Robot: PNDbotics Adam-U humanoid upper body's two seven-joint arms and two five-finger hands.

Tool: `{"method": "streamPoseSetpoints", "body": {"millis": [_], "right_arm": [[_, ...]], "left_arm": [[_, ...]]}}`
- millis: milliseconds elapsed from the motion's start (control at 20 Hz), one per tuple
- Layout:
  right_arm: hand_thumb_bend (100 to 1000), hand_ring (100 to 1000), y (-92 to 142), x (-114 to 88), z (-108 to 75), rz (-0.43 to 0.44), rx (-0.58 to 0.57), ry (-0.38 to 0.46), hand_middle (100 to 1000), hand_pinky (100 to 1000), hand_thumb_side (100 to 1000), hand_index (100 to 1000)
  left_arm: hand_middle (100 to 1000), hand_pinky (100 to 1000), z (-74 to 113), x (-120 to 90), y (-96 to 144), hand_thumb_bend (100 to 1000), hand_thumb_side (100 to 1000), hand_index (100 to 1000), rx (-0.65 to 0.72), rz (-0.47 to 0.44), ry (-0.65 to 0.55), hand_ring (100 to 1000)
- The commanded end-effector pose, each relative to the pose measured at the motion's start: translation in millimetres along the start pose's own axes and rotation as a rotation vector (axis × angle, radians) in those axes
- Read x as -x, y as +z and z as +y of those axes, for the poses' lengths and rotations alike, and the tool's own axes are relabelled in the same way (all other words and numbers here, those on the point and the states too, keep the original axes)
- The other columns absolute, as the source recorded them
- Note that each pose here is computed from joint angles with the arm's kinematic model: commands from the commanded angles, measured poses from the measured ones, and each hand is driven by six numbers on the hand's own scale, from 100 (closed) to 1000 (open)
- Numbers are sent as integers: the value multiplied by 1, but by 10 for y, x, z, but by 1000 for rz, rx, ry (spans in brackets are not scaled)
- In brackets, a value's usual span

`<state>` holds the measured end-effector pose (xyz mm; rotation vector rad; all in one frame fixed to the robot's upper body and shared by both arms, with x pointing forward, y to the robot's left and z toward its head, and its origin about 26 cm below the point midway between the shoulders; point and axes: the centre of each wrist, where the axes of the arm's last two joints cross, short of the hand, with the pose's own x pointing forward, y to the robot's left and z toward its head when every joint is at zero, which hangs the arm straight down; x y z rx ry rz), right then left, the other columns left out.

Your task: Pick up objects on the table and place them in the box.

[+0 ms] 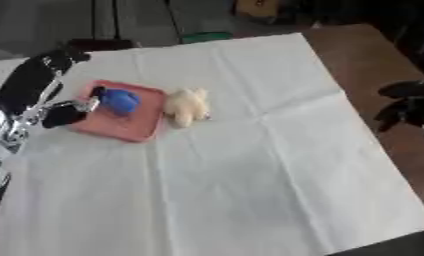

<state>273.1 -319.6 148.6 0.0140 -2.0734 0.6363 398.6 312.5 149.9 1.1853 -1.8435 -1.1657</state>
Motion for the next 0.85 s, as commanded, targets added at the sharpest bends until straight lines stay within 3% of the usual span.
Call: {"method": "streamPoseSetpoints", "body": {"millis": [50, 100, 150, 300, 450, 850], "right_arm": [[100, 615, -3, -43, -59, -6, 0, 23, 746, 524, 953, 744], [100, 615, -3, -43, -60, -6, -1, 23, 746, 524, 953, 744], [100, 615, -2, -44, -64, -6, 3, 24, 746, 524, 953, 744], [100, 615, -4, -47, -72, -5, 6, 27, 746, 524, 954, 744], [100, 614, -9, -49, -77, -6, 9, 26, 746, 524, 955, 743], [100, 614, -11, -46, -87, 0, 17, 28, 745, 524, 956, 743]], "left_arm": [[822, 782, 263, -17, -3, 263, 706, 878, -85, 2, 47, 756], [822, 782, 291, -32, 7, 263, 706, 878, -91, 3, 62, 756], [822, 716, 314, -88, 38, 181, 785, 856, -123, -9, 120, 743], [821, 687, 407, -217, 177, 164, 825, 841, -187, -68, 350, 738], [816, 670, 526, -271, 307, 171, 842, 838, -209, -120, 501, 732], [806, 643, 628, -316, 491, 180, 841, 824, -247, -132, 673, 714]]}}
